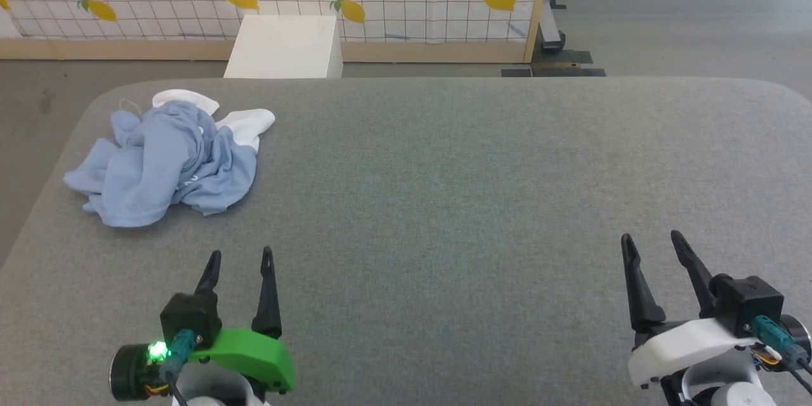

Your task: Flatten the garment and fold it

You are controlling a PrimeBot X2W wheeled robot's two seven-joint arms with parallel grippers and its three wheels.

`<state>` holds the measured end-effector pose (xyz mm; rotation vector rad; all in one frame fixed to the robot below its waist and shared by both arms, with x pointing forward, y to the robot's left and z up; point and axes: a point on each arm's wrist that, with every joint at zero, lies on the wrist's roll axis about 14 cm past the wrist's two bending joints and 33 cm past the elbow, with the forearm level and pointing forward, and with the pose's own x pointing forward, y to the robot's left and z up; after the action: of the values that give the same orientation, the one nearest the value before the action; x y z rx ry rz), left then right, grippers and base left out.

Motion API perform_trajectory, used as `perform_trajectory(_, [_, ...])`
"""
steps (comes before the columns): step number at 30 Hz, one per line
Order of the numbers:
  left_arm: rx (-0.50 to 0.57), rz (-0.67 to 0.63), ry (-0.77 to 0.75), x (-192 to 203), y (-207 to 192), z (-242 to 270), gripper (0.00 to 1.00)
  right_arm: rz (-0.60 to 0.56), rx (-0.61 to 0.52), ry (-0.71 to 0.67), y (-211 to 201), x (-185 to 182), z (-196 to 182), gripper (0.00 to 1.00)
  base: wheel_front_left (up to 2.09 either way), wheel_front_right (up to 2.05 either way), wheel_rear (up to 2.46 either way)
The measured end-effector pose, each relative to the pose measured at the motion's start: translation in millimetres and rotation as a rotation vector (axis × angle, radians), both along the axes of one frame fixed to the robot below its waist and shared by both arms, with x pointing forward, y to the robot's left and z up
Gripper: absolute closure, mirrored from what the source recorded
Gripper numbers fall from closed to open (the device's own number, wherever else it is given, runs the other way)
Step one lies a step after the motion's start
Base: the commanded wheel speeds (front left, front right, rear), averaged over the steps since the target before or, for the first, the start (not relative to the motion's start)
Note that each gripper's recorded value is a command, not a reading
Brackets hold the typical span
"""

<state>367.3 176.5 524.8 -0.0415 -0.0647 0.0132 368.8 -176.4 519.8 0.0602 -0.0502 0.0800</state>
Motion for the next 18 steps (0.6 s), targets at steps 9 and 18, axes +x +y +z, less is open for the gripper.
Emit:
perform_trajectory(9, [-0.016,0.005,-0.004,-2.1,0.2,-2.1,0.00,0.001,0.003,-0.009,0.4,0.1,-0.4,0.00,0.00,0.00,0.00])
perform_trajectory(18, [-0.029,0.015,-0.004,-3.4,1.6,-5.3,0.00,0.001,0.021,-0.014,0.9,0.5,-1.9,0.00,0.00,0.00,0.00])
